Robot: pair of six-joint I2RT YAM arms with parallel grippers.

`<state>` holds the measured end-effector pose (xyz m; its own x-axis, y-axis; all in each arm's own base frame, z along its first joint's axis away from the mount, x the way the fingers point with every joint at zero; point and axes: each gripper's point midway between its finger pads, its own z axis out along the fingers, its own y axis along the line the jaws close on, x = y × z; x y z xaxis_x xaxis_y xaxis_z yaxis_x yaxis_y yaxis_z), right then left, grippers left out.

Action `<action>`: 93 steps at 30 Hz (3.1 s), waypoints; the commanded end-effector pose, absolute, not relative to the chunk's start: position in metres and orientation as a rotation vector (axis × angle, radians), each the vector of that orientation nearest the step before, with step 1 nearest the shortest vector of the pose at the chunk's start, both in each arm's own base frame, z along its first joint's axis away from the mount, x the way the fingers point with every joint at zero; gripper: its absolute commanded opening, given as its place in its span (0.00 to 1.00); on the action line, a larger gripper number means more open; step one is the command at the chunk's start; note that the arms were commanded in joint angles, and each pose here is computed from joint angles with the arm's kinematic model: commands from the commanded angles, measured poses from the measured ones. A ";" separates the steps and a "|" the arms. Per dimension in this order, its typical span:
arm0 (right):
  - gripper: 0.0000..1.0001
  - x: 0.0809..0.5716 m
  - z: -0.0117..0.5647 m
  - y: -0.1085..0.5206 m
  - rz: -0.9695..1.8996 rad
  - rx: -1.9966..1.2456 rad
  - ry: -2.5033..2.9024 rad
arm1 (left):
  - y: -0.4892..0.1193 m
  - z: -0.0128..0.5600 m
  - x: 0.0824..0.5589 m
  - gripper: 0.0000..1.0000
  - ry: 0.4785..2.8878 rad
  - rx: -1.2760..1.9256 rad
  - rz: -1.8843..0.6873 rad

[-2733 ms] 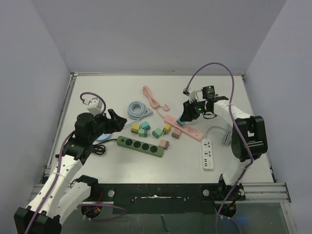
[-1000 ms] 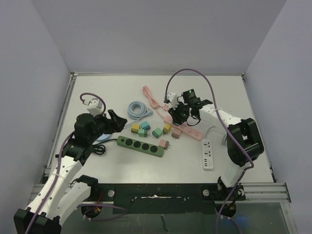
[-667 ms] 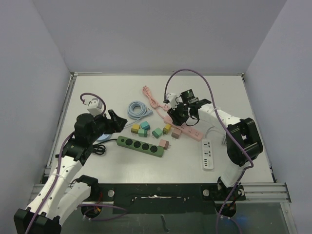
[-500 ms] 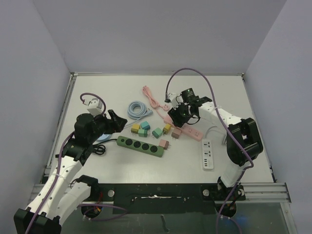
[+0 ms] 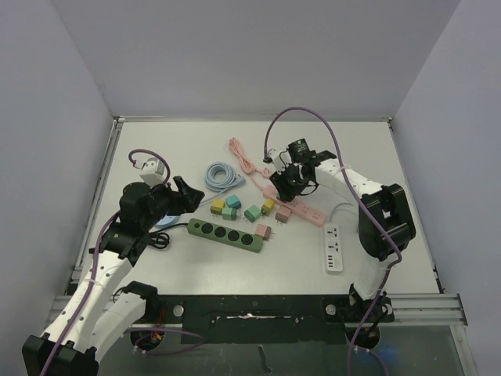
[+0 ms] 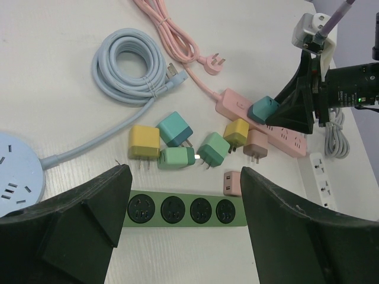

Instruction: Insert the plug

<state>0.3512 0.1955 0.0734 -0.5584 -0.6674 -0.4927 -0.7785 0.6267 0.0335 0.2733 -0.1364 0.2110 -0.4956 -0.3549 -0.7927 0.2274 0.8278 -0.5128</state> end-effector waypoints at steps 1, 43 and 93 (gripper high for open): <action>0.35 0.364 0.080 0.193 0.281 -1.139 2.402 | -0.139 0.233 0.277 0.73 1.890 -0.069 -0.726; 0.00 0.404 0.037 0.198 0.086 -0.901 2.402 | -0.143 0.230 0.282 0.73 1.895 -0.060 -0.735; 0.62 0.288 0.143 0.124 0.501 0.251 2.195 | -0.366 0.065 0.343 0.54 2.454 0.427 -0.543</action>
<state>0.2867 0.1202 0.1413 -0.6320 0.3124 -0.7093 0.0066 0.9173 0.3981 0.3398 -0.3724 0.0636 -0.7790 0.1486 -0.6091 0.4245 0.8400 -0.3380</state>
